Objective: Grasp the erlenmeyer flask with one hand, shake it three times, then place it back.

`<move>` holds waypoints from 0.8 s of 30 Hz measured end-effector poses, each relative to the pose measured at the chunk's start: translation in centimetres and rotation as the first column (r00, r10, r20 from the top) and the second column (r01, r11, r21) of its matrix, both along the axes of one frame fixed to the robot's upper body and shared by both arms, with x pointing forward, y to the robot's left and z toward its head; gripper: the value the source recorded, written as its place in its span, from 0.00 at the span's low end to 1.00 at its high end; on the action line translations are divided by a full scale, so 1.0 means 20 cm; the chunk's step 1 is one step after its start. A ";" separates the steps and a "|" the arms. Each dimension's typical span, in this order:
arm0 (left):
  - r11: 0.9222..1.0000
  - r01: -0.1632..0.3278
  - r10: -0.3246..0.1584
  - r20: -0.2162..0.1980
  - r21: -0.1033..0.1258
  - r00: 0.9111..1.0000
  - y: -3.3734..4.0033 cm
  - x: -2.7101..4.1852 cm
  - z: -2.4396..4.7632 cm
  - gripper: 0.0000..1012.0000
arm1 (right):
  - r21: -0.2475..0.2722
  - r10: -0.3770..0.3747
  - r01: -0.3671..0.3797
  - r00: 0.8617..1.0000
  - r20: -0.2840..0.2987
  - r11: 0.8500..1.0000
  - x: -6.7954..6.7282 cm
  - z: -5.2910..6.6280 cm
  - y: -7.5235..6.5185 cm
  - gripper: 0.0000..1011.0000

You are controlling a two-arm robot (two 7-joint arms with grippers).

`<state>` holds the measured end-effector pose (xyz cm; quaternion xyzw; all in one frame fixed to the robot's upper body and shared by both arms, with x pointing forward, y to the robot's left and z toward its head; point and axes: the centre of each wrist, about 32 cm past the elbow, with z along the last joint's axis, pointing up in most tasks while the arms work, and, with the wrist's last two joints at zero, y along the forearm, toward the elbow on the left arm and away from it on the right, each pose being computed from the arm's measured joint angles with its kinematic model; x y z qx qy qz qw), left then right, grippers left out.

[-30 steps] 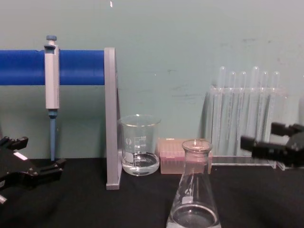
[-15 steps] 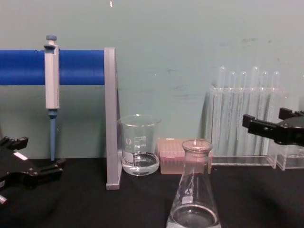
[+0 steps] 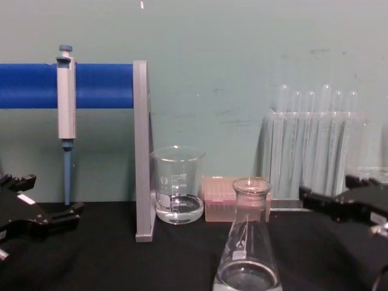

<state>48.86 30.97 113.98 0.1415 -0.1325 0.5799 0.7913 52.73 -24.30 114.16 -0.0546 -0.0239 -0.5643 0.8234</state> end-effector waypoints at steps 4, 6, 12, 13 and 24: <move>1.000 0.000 0.000 0.000 0.000 1.000 0.000 0.000 0.000 0.99 | -0.027 -0.005 0.005 1.000 -0.031 1.000 0.01 -0.05 0.00 0.99; 1.000 0.000 0.000 0.000 0.000 1.000 0.000 0.000 0.000 0.99 | -0.037 -0.007 0.005 0.999 -0.043 0.999 0.02 -0.06 0.00 0.99; 1.000 0.000 0.000 0.000 0.000 1.000 0.000 0.000 0.000 0.99 | -0.055 -0.007 0.003 0.998 -0.069 0.999 0.02 -0.09 0.01 0.99; 1.000 0.000 0.000 0.000 0.000 1.000 0.000 0.000 0.000 0.99 | -0.056 -0.007 0.003 0.997 -0.071 0.998 0.02 -0.09 0.01 0.99; 1.000 0.000 0.000 0.000 0.000 1.000 0.000 0.000 0.000 0.99 | -0.063 -0.006 0.002 0.997 -0.078 0.998 0.02 -0.10 0.01 0.99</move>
